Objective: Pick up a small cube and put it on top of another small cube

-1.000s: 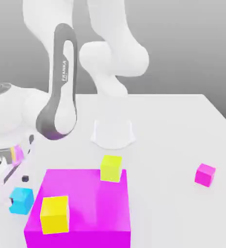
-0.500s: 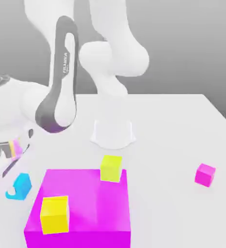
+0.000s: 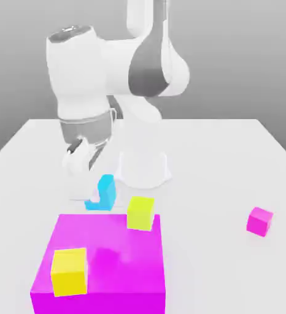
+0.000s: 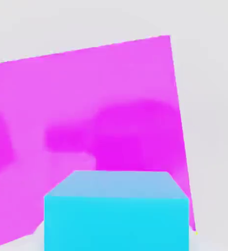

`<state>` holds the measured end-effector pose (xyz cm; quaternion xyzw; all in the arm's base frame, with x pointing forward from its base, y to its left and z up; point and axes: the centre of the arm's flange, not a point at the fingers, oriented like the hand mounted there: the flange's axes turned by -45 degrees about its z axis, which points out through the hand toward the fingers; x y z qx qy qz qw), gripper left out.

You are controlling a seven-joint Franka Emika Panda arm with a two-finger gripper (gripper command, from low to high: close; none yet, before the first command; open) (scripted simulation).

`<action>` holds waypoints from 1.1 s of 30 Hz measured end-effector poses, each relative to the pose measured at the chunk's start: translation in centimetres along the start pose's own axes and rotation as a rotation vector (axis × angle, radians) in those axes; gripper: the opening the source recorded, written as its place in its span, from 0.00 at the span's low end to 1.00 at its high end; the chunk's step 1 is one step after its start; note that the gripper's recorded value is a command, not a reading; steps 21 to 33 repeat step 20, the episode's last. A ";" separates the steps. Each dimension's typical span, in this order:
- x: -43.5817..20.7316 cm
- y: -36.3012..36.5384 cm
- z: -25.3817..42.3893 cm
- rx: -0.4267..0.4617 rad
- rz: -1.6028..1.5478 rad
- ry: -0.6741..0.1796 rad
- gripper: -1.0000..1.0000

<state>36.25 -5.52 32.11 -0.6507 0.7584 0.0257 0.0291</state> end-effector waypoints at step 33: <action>-4.6 2.5 1.6 0.001 -0.003 0.078 1.00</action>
